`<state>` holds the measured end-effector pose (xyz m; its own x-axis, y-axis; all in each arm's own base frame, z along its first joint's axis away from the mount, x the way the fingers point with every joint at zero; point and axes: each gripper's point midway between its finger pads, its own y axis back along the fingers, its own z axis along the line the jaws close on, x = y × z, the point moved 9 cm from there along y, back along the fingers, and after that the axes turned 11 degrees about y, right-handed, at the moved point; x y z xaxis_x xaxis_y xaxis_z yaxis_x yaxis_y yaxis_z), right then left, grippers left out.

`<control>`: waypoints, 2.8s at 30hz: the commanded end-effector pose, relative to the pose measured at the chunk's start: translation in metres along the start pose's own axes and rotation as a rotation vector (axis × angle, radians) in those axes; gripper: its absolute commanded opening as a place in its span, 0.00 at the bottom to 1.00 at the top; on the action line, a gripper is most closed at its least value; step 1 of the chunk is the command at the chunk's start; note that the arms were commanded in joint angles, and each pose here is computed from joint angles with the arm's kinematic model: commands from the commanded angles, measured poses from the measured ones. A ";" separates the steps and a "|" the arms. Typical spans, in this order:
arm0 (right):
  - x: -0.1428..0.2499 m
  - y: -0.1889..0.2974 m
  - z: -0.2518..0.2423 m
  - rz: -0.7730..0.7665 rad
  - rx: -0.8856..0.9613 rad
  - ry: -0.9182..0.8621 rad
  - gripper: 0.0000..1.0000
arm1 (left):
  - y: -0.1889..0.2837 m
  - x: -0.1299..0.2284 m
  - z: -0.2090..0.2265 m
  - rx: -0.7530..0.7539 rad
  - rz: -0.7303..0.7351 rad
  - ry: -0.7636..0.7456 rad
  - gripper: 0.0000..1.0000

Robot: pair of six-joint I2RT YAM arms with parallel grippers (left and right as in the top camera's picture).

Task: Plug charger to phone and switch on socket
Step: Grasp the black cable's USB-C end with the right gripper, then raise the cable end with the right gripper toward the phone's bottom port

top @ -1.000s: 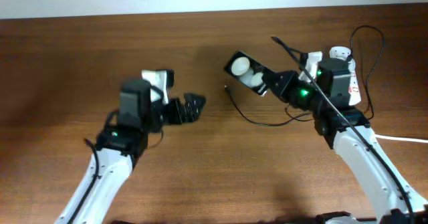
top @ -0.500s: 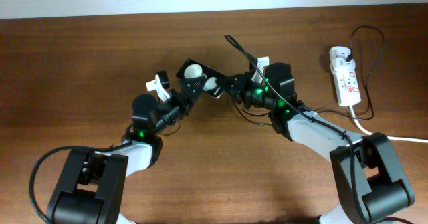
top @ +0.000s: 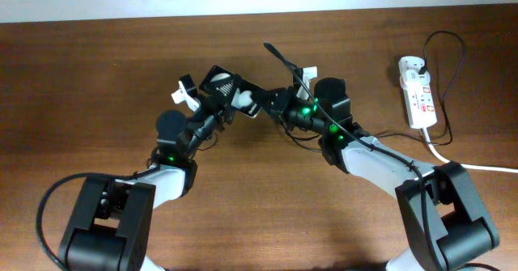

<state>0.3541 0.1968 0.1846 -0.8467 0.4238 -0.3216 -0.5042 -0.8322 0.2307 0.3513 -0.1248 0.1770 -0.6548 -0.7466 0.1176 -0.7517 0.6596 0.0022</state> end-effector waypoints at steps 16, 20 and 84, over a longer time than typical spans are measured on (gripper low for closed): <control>-0.041 0.058 0.015 0.016 -0.110 0.415 0.85 | 0.008 -0.018 -0.001 -0.034 0.017 0.046 0.00; -0.030 0.105 0.020 0.003 0.201 0.597 0.93 | 0.013 -0.029 0.011 -0.146 0.055 0.124 0.00; 0.003 0.102 0.007 0.217 0.619 0.571 0.04 | -0.051 -0.087 0.004 -0.156 0.607 0.042 0.00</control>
<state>0.3225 0.1248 0.2149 -0.7852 -0.1351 -0.6043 -0.5269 -0.3669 0.7666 0.4447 -0.0636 0.1544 -0.9354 -0.2514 0.2488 -0.2437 0.9679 0.0619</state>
